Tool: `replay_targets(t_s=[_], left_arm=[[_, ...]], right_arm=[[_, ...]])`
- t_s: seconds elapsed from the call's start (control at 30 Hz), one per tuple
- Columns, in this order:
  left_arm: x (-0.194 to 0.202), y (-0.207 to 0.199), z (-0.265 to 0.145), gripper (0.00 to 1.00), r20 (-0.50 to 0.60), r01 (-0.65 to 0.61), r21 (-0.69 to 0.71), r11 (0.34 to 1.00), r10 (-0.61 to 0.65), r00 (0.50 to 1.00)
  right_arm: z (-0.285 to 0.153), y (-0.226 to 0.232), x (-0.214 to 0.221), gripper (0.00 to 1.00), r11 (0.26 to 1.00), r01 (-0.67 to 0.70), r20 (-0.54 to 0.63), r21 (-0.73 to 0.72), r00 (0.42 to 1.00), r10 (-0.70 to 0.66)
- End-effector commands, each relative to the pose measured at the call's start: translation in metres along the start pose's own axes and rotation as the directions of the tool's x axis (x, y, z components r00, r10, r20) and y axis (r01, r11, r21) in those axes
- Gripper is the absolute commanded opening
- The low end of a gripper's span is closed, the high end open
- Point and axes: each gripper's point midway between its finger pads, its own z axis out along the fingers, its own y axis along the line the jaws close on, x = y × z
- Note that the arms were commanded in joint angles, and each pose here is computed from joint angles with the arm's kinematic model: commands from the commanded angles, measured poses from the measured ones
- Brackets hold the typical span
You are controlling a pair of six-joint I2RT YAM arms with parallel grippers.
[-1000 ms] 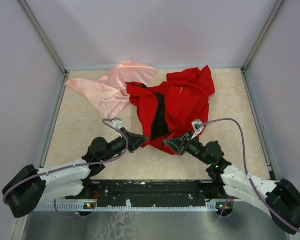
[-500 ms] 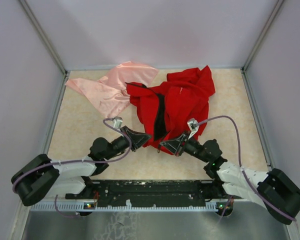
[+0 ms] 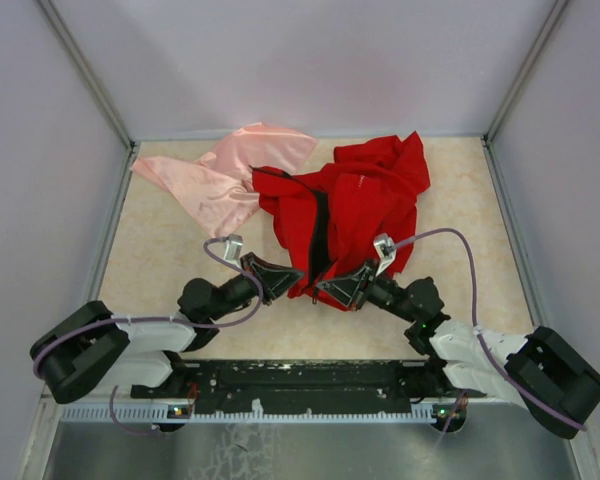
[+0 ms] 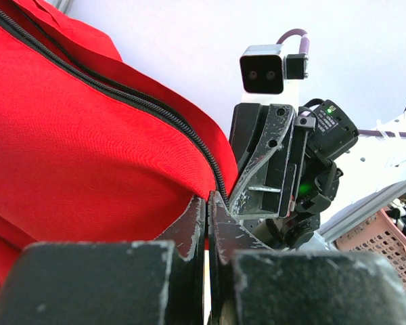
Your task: Zip up the jacket
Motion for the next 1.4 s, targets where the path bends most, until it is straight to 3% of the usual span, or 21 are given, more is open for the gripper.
replay_targets(t_s=[0.0,1.37], left_arm=[[-0.0091,-0.0172,-0.0015,0.0,0.037,-0.004,0.081,0.997,0.001,0.999],[-0.0002,-0.0167,0.0006,0.0,0.004,0.016,0.099,0.995,-0.017,1.0]], right_arm=[[0.0099,0.0272,-0.0369,0.0,0.993,0.068,0.113,-0.098,0.992,-0.056],[0.0121,0.0282,-0.0398,0.0,0.992,0.059,0.138,-0.113,0.99,-0.043]])
